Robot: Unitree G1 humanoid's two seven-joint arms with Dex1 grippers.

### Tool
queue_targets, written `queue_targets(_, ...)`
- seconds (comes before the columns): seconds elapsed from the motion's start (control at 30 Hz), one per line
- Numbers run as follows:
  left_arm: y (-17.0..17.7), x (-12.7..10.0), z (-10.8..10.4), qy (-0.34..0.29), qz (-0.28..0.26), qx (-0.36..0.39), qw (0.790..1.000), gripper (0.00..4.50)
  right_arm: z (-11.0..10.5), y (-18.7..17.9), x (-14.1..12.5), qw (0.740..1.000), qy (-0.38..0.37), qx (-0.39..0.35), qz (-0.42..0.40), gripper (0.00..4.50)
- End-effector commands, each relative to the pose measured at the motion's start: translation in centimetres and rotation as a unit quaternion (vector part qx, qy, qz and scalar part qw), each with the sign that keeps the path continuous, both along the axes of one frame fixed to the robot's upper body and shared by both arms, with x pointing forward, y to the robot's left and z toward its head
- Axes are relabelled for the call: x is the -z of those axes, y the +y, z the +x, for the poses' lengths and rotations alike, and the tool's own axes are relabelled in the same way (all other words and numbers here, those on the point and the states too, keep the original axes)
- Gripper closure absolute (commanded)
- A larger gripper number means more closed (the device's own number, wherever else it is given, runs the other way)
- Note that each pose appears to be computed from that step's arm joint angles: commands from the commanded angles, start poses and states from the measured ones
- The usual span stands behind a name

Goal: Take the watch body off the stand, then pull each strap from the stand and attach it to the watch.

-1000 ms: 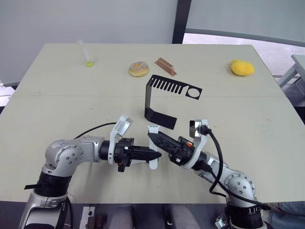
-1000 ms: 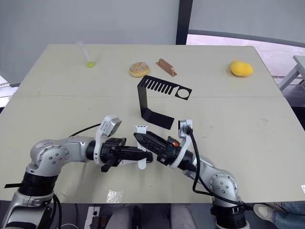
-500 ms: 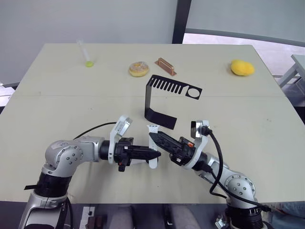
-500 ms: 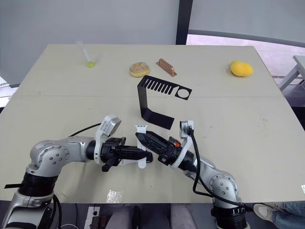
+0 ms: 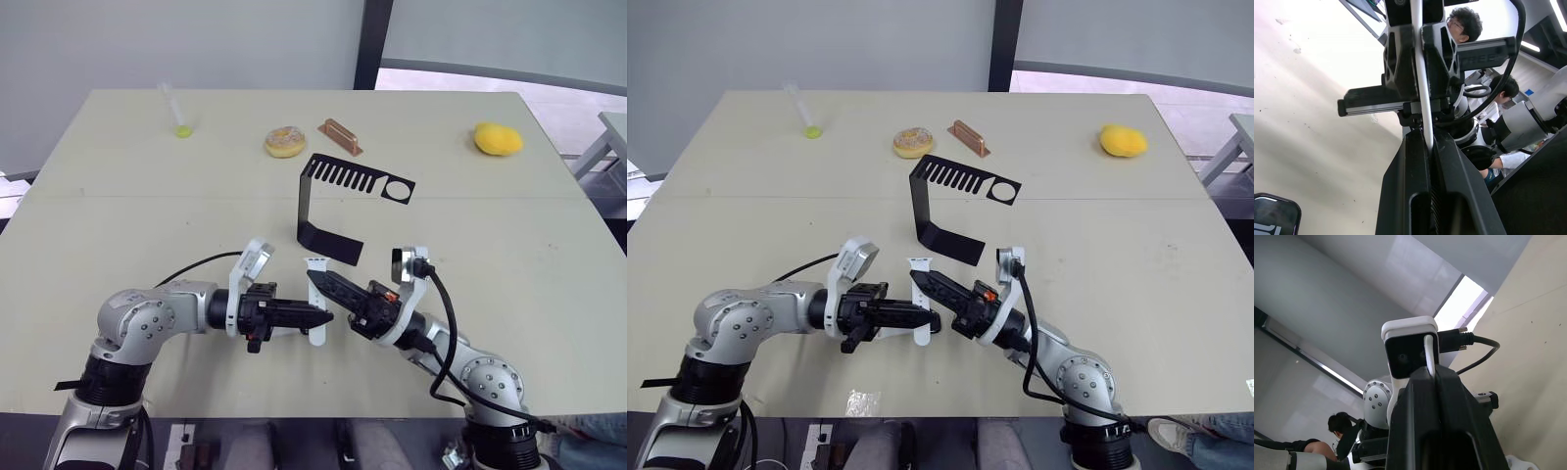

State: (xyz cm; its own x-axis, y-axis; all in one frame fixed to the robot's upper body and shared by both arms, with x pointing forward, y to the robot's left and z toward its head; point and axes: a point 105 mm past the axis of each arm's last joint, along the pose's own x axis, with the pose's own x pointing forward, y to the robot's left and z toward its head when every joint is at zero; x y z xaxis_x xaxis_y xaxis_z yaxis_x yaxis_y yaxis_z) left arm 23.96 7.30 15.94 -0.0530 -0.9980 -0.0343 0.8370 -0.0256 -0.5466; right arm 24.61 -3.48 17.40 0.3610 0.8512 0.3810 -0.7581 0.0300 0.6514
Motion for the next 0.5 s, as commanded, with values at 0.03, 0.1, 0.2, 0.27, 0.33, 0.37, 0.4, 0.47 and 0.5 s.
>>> queue_targets(0.03,-0.27,-0.33,-0.36,-0.015,-0.001,0.009,1.0,4.5,-0.47,-0.08,-1.23,0.999,-0.022,-0.012,0.031,4.47)
queue_targets(0.1,-0.27,-0.28,-0.38,-0.015,-0.001,0.009,1.0,4.5,-0.59,-0.06,-1.31,0.999,-0.022,-0.014,0.034,4.47)
queue_targets(0.2,-0.27,-0.26,-0.38,-0.016,-0.001,0.009,1.0,4.5,-0.65,-0.01,-1.31,0.999,-0.022,-0.016,0.034,4.47)
queue_targets(0.27,-0.32,-0.26,-0.42,-0.017,-0.001,0.009,1.0,4.5,-0.63,-0.02,-1.2,0.999,-0.011,-0.021,0.037,4.47)
queue_targets(0.33,-0.34,-0.28,-0.42,-0.018,-0.002,0.009,1.0,4.5,-0.71,-0.1,-1.28,0.999,0.0,-0.029,0.046,4.19)
queue_targets(0.37,-0.35,-0.31,-0.42,-0.019,-0.003,0.01,1.0,4.5,-0.63,-0.16,-1.26,0.999,-0.004,-0.023,0.042,3.85)
queue_targets(0.4,-0.36,-0.33,-0.41,-0.02,-0.004,0.009,1.0,4.5,-0.57,-0.19,-1.19,0.999,-0.007,-0.018,0.037,3.51)
queue_targets(0.47,-0.34,-0.38,-0.38,-0.021,-0.006,0.008,1.0,4.5,-0.48,-0.23,-0.99,1.0,-0.017,-0.009,0.024,2.58)
queue_targets(0.5,-0.33,-0.39,-0.36,-0.021,-0.006,0.008,1.0,4.5,-0.46,-0.24,-0.91,1.0,-0.017,-0.008,0.022,2.12)
